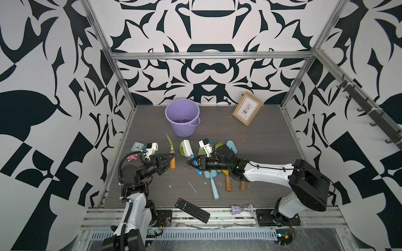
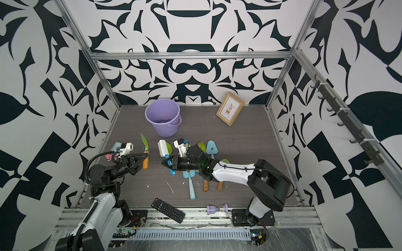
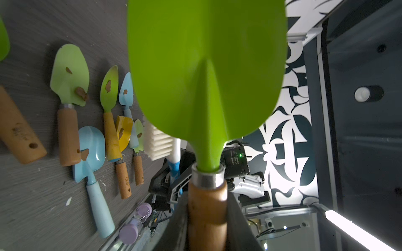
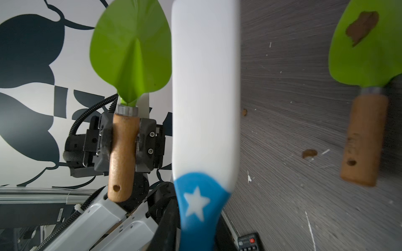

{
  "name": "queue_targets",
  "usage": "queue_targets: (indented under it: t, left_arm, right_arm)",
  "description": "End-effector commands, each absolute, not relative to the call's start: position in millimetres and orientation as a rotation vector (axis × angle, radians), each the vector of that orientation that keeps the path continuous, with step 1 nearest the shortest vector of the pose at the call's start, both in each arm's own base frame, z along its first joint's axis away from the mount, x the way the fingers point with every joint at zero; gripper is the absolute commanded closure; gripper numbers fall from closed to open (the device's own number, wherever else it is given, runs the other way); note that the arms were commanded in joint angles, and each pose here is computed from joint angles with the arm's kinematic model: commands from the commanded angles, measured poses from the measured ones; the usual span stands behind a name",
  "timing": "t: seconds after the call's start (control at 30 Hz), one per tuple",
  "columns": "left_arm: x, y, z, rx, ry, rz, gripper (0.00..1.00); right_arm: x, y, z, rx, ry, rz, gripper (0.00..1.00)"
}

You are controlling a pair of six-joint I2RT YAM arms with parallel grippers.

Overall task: Brush the soil off the hand trowel and place it into the bucket
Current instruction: Brush off the soil from the hand trowel, then place the hand trowel in the bucket.

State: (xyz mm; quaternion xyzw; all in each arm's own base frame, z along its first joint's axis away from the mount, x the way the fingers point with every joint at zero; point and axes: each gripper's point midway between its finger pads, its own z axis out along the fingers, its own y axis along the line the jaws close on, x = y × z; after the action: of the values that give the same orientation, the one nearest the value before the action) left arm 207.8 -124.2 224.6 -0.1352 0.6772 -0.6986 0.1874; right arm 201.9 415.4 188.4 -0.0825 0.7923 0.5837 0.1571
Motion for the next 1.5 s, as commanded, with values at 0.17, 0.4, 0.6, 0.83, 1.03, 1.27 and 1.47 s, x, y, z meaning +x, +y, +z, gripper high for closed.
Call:
queue_targets:
  t: [0.17,0.4,0.6,0.83,1.03,1.27,1.47]
  left_arm:
    - [196.6,-111.4,190.2,-0.516,2.224,-1.53,1.0]
    - [218.0,-81.7,248.6,-0.388,2.245,-1.118,1.0]
    - [265.1,-64.5,274.3,-0.409,2.304,-1.011,1.0]
    - [317.0,-87.8,289.2,-0.242,2.433,-0.847,1.0]
    - [373.9,-108.8,267.8,-0.18,2.535,-0.818,1.0]
    - [430.7,-114.8,251.3,-0.083,2.708,-0.509,1.0]
    - [452.1,-128.6,228.7,0.012,2.848,-0.398,1.0]
  right_arm:
    - [213.4,396.7,185.2,-0.326,2.337,1.369,1.0]
    - [220.0,384.0,196.1,-0.363,2.322,1.314,1.0]
    - [231.3,357.3,215.5,-0.371,2.281,1.222,1.0]
    - [240.9,337.8,223.6,-0.36,2.254,1.197,1.0]
    - [242.5,334.7,224.6,-0.365,2.24,1.217,1.0]
    - [245.0,328.5,226.6,-0.354,2.222,1.223,1.0]
    - [245.3,322.6,227.5,-0.342,2.214,1.217,1.0]
